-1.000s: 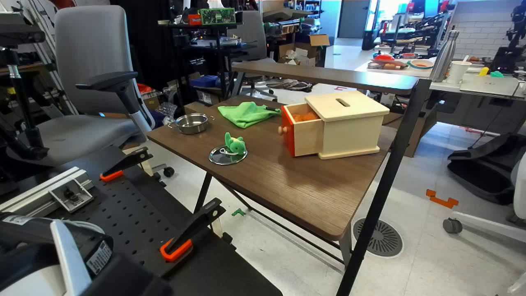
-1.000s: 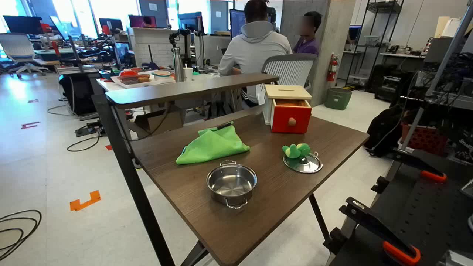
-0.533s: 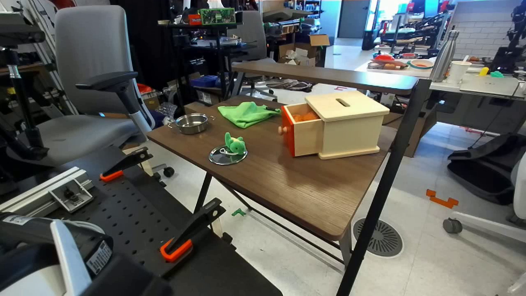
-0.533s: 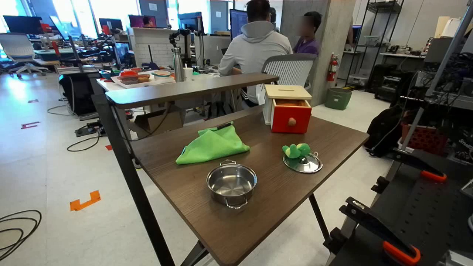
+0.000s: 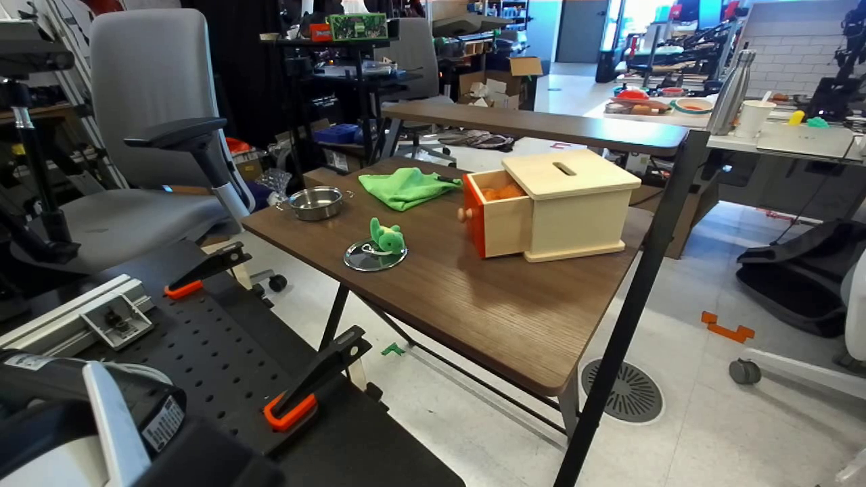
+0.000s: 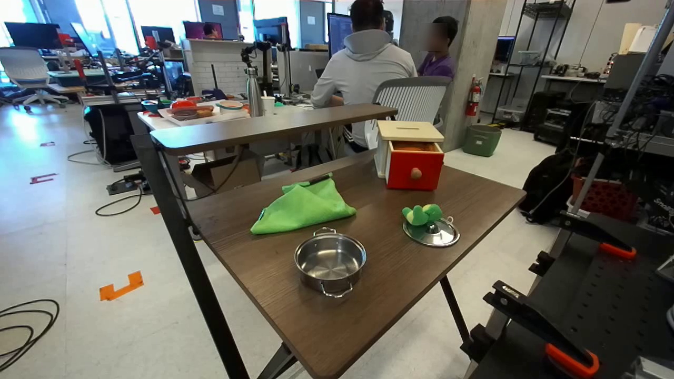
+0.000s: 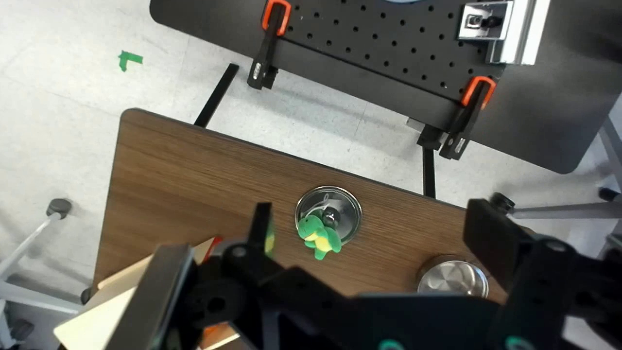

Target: Put the green doll in the pot

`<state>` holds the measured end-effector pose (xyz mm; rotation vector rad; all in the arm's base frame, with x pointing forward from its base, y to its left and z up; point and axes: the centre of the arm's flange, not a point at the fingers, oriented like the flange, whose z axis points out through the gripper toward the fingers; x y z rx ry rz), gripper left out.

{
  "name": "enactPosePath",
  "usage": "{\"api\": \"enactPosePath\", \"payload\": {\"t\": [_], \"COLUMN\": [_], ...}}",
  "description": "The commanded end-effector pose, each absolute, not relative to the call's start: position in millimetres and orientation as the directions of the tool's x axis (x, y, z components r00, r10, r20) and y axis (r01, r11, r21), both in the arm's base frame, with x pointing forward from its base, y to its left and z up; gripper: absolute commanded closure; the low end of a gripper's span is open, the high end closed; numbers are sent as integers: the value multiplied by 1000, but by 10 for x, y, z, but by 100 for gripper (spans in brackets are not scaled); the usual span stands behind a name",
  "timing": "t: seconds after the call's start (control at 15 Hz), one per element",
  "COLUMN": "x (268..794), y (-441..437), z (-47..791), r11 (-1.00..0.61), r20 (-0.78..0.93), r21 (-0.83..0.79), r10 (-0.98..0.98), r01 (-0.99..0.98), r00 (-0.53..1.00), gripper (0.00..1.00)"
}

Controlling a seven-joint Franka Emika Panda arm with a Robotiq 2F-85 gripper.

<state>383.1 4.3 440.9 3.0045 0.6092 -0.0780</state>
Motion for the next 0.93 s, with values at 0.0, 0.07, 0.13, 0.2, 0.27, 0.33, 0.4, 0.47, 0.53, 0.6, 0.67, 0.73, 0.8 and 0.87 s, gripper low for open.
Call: {"api": "enactPosePath", "payload": {"t": [0.0,0.07,0.13,0.2,0.27,0.33,0.4,0.47,0.53,0.6,0.67,0.73,0.8,0.87], "x": [4321,4426,4512,4609,4694,4772,4870,4952,5047,5125,5199,5260,5318,5359], "y": [367,485,574,674,738,797,831,848,850,849,837,831,823,821], "z": [3931,3775,3635,3472,3335,3202,3051,2932,2804,2693,2584,2491,2382,2285], "r11": [-891,-889,-886,-887,-886,-888,-892,-897,-902,-907,-912,-917,-920,-922], "r20": [-72,-63,-59,-49,-48,-44,-46,-50,-60,-75,-86,-97,-113,-118], "r21": [107,111,112,114,110,106,98,93,88,86,80,78,74,78], "r10": [435,441,446,445,448,445,438,430,418,407,396,385,377,370], "r01": [441,445,450,448,450,447,441,433,422,413,403,392,386,380], "r00": [898,895,893,894,893,894,898,901,907,910,914,918,920,921], "gripper": [0,0,0,0,0,0,0,0,0,0,0,0,0,0]}}
